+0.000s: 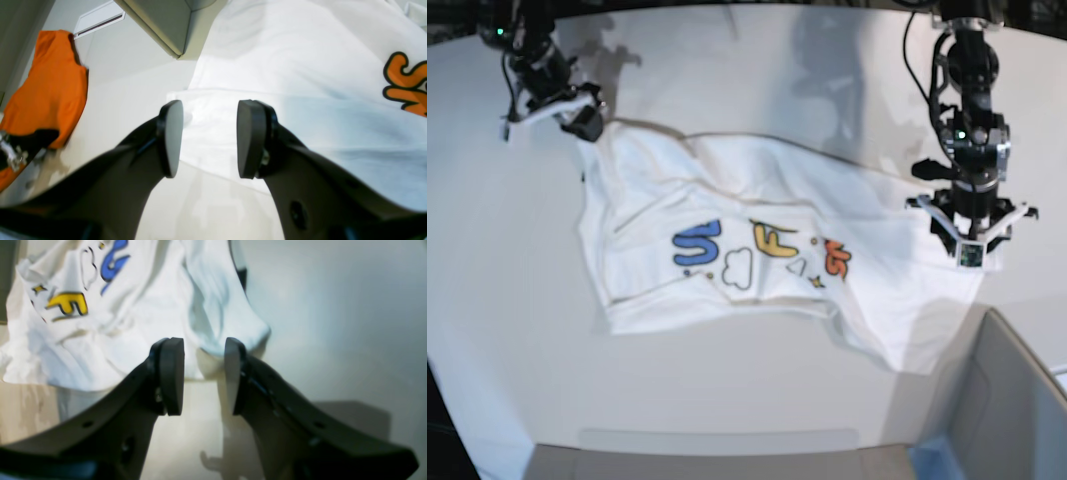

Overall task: Layout the t-shirt on the table in an organized manner, then fold the t-shirt properly
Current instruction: 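Raise both grippers and move them to the shirt's two shoulder corners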

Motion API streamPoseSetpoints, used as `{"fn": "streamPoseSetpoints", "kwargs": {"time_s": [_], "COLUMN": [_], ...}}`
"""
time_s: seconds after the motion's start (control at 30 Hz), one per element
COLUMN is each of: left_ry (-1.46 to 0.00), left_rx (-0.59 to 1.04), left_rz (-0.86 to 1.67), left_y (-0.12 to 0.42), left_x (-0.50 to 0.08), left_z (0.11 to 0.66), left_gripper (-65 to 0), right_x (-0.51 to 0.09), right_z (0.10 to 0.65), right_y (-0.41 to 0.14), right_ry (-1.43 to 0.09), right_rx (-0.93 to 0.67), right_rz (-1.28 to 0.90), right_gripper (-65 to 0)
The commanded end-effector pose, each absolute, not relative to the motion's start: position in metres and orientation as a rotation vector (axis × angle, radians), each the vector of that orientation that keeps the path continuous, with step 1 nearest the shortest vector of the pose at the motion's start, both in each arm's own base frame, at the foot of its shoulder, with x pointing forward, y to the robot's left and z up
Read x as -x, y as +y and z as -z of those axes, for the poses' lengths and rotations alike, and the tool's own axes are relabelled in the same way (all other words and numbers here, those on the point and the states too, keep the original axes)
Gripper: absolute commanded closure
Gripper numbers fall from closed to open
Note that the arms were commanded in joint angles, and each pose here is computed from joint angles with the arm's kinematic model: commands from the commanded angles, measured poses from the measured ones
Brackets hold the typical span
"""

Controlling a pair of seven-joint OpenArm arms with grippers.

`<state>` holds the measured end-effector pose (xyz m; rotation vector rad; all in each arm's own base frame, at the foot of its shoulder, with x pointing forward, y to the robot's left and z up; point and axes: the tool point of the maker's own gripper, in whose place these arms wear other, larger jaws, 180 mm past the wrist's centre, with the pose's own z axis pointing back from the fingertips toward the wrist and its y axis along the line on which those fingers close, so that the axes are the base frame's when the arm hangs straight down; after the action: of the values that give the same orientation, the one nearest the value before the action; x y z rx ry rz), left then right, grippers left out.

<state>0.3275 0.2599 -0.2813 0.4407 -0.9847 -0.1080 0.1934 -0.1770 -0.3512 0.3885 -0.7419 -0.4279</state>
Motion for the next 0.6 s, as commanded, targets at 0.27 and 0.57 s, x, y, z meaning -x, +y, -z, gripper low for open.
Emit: {"fn": "streamPoseSetpoints", "kwargs": {"time_s": [0.27,0.57], "left_ry": [-1.032,-1.032], "left_rx": [-0.440,-0.442], "left_rz": [0.093,0.089], "left_y": [0.257,0.258], "left_x": [-0.333,-0.333], "left_z": [0.271,0.270], "left_gripper": [-27.0,-27.0], "right_x": [-0.188,-0.218], "right_z": [0.382,0.390], "right_y": [-0.160,-0.157], "right_ry": [-0.680,-0.704], "right_rx": [-0.443,-0.433], "right_rz": [0.432,0.381], "right_gripper": [-21.1,-21.1]}}
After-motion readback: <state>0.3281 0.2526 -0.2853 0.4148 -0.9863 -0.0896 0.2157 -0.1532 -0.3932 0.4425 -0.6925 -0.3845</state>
